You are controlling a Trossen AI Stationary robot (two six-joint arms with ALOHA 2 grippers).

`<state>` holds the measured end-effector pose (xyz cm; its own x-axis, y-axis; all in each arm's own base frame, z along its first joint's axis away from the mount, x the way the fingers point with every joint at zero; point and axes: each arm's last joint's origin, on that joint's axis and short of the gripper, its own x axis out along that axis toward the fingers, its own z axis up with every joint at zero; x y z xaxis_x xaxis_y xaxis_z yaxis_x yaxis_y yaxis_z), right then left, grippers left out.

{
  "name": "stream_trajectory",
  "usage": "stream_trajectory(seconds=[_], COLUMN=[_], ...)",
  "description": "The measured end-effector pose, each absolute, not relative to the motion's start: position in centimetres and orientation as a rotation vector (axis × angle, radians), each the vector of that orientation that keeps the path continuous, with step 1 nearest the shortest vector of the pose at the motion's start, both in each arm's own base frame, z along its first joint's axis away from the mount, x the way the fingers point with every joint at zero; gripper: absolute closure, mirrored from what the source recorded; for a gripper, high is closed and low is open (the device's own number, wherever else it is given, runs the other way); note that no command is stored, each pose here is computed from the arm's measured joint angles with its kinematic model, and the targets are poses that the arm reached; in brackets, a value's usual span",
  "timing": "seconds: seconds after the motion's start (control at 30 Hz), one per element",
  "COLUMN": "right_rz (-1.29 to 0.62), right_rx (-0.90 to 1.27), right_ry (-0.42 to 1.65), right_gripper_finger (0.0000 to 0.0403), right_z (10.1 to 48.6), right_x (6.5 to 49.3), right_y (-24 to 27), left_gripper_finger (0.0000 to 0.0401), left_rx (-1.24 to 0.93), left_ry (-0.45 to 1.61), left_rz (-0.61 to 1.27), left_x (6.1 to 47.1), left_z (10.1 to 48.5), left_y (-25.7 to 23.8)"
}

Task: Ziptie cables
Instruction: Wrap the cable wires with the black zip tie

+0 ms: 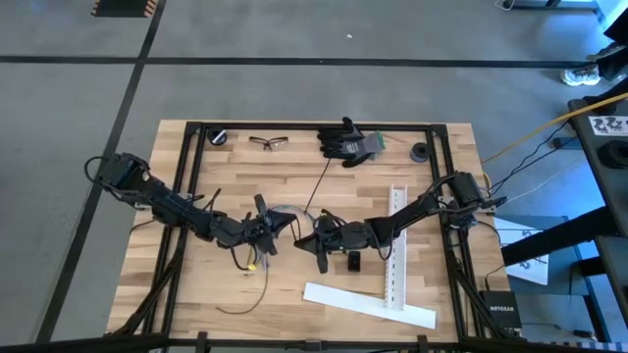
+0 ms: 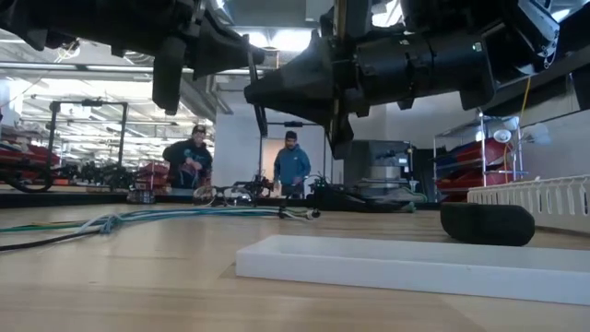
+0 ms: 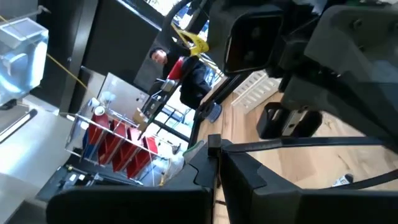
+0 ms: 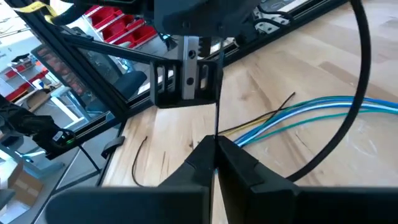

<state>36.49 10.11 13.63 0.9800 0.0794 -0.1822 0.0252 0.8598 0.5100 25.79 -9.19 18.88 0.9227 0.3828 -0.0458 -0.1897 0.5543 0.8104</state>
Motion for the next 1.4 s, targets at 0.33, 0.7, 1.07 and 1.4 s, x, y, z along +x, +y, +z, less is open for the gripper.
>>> stream_trajectory(seconds=[0.33, 0.7, 1.07, 1.4], right_rz=[0.028, 0.004, -0.007, -0.024], right_rx=[0.515, 0.501, 0.501, 0.513], right_ry=[0.209, 0.216, 0.208, 0.207], right_gripper_finger=[0.0403, 0.0403, 0.0403, 0.0403], right_z=[14.13, 14.1, 14.14, 14.09], right_x=[37.12, 37.19, 37.2, 37.18], right_y=[10.31, 10.34, 10.33, 10.28], left_gripper_finger=[0.0401, 0.0401, 0.0401, 0.0401], left_rx=[0.894, 0.903, 0.92, 0.928], left_ry=[0.212, 0.215, 0.232, 0.241], left_rz=[0.316, 0.321, 0.351, 0.365], left_x=[26.03, 26.01, 25.91, 25.88], left_z=[18.85, 18.86, 18.87, 18.86], left_y=[-8.78, -8.82, -8.87, -8.87])
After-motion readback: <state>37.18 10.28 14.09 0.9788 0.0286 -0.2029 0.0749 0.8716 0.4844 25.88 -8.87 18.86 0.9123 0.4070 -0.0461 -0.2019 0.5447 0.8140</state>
